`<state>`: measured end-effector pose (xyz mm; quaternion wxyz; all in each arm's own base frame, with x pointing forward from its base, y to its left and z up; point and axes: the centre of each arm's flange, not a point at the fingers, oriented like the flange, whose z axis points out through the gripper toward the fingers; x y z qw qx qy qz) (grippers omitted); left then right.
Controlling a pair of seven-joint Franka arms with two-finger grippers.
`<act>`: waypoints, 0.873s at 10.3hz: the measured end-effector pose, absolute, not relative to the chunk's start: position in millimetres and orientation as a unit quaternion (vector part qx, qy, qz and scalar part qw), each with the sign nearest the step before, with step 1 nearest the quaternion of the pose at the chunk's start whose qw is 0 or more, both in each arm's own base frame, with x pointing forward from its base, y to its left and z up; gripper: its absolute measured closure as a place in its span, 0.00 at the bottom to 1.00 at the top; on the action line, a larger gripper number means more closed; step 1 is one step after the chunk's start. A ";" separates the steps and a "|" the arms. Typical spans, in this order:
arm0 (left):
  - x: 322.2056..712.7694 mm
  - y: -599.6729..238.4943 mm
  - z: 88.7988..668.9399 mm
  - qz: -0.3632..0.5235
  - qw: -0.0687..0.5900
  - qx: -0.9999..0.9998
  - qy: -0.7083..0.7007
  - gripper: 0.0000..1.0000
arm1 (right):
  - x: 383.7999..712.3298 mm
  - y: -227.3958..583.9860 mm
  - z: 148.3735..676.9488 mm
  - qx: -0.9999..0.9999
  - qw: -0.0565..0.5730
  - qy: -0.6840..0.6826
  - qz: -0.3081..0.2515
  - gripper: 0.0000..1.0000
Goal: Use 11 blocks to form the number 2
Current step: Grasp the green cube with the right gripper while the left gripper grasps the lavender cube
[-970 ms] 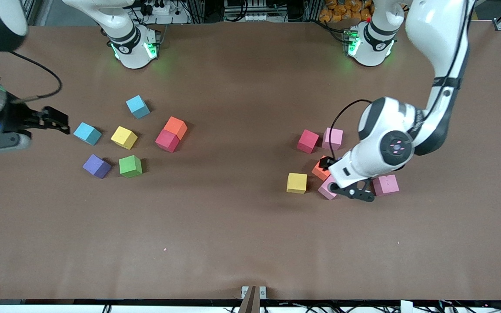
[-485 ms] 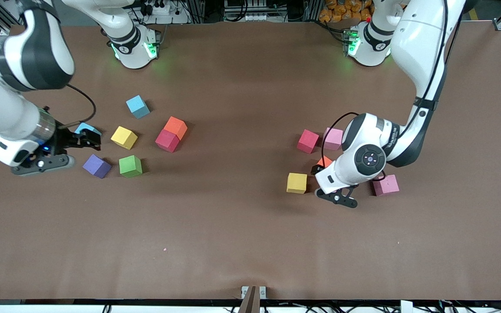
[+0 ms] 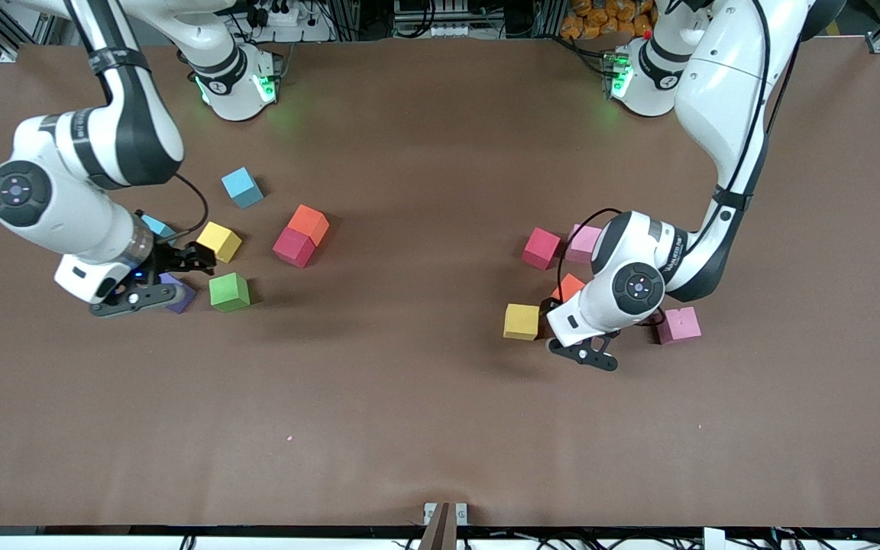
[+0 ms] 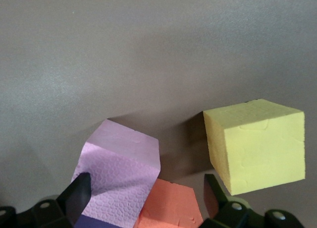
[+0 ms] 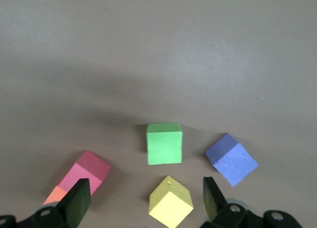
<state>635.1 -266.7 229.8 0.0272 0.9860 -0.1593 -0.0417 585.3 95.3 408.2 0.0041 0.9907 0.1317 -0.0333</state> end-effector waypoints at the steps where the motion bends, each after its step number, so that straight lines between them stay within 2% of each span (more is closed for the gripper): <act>1: 635.3 -266.8 230.0 -0.041 0.027 0.986 -0.160 0.00 | 583.5 105.0 408.0 0.990 0.005 0.139 -0.033 0.00; 9: 637.7 -263.5 230.4 -0.028 -0.011 0.980 -0.195 0.00 | 585.5 121.4 397.7 0.988 0.004 0.153 -0.019 0.00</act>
